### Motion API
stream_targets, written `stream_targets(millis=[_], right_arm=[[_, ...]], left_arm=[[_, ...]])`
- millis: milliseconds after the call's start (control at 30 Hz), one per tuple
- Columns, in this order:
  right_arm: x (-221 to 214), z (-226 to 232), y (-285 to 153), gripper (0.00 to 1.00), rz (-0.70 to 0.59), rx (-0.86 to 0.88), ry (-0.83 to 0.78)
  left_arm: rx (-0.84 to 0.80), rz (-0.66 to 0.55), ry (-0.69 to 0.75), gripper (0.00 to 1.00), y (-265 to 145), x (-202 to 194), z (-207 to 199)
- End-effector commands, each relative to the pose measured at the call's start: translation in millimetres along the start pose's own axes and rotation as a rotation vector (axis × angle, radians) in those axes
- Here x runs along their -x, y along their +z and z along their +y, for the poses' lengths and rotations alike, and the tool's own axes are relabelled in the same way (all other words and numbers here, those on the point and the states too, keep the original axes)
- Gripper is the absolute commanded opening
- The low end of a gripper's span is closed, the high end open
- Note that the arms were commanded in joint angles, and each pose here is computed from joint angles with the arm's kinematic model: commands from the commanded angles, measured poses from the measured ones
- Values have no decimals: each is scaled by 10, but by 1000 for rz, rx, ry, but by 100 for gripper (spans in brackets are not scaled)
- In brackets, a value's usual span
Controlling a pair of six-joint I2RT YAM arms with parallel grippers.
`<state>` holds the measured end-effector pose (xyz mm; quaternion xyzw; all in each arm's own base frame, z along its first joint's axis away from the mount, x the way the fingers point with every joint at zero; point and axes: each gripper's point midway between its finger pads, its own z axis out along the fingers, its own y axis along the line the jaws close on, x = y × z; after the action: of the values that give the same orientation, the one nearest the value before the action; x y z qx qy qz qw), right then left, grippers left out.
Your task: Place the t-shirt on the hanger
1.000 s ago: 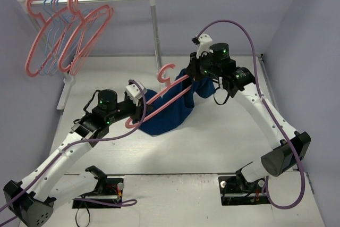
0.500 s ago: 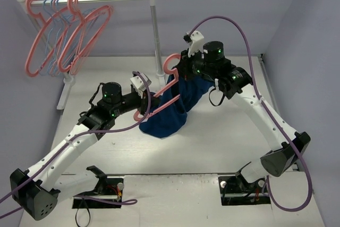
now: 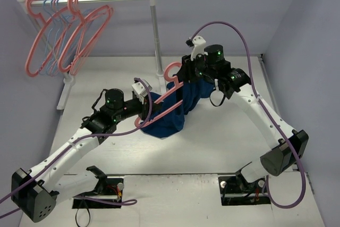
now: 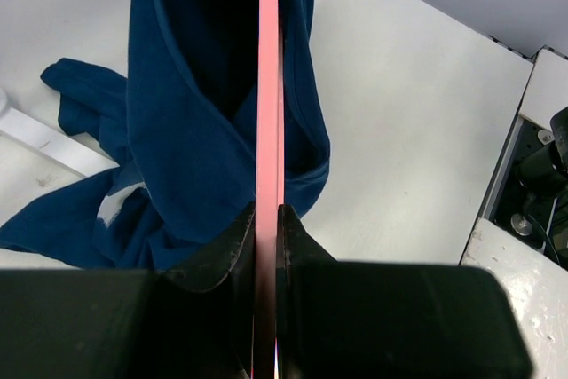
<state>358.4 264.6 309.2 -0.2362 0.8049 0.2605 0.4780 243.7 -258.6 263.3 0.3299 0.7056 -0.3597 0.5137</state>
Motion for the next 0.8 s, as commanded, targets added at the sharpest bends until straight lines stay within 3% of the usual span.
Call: stream_targets(millis=[0, 100, 267, 433, 767], right_arm=[[286, -131, -178, 44, -92, -33, -51], [410, -188, -278, 54, -111, -49, -76], [501, -353, -425, 62, -96, -107, -154], [568, -401, -676, 64, -121, -137, -268], [351, -573, -900, 63, -50, -139, -715]], left_arm=[[-37, -227, 73, 0, -14, 592, -97], [-41, -237, 64, 0, 57, 553, -71], [-39, -250, 55, 0, 132, 540, -30], [-37, -254, 64, 0, 165, 551, 2], [-106, -230, 70, 0, 164, 494, -53]])
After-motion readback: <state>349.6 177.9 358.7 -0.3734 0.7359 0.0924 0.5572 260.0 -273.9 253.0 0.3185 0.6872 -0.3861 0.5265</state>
